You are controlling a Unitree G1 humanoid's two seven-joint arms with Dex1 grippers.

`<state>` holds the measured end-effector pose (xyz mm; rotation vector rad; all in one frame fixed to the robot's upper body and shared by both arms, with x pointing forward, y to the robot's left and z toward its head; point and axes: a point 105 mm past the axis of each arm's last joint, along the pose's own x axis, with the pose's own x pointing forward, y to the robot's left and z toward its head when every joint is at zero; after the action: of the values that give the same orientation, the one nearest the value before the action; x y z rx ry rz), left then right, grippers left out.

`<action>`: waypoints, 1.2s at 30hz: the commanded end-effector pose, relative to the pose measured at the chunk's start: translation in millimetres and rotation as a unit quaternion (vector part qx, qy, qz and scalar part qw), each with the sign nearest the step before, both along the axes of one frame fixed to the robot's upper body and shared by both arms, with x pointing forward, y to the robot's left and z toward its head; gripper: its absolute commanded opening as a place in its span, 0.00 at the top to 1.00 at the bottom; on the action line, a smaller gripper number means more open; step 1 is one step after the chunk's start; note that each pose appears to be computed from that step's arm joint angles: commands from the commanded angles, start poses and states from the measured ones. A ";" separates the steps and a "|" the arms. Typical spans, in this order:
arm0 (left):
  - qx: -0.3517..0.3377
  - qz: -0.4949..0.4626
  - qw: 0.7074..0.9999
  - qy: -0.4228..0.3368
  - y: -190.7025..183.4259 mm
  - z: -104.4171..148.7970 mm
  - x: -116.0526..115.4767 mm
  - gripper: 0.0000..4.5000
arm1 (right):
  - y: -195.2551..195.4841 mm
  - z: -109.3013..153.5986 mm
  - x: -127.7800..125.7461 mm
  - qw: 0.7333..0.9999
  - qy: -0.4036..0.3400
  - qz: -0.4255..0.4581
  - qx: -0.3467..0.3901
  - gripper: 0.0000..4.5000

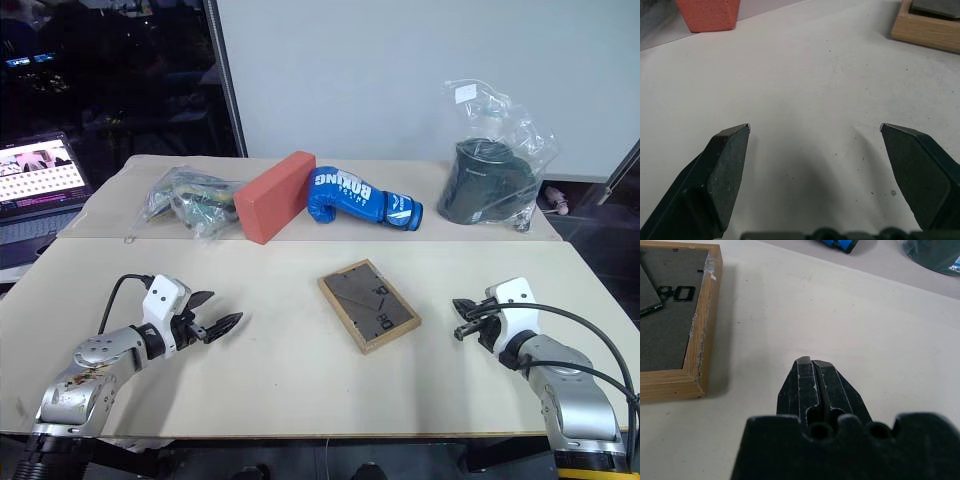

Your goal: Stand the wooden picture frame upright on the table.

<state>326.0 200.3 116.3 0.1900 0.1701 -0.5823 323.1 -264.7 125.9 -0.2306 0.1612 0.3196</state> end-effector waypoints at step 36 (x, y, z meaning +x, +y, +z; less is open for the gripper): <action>0.114 -0.105 0.970 0.189 -65.0 -41.8 -7.6 0.98 | 148.6 -18.2 5.5 0.934 0.079 0.339 -0.076 1.00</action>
<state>331.4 115.4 98.0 0.3456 0.4652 -0.8435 331.7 -128.6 97.0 -0.4115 0.3087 0.9808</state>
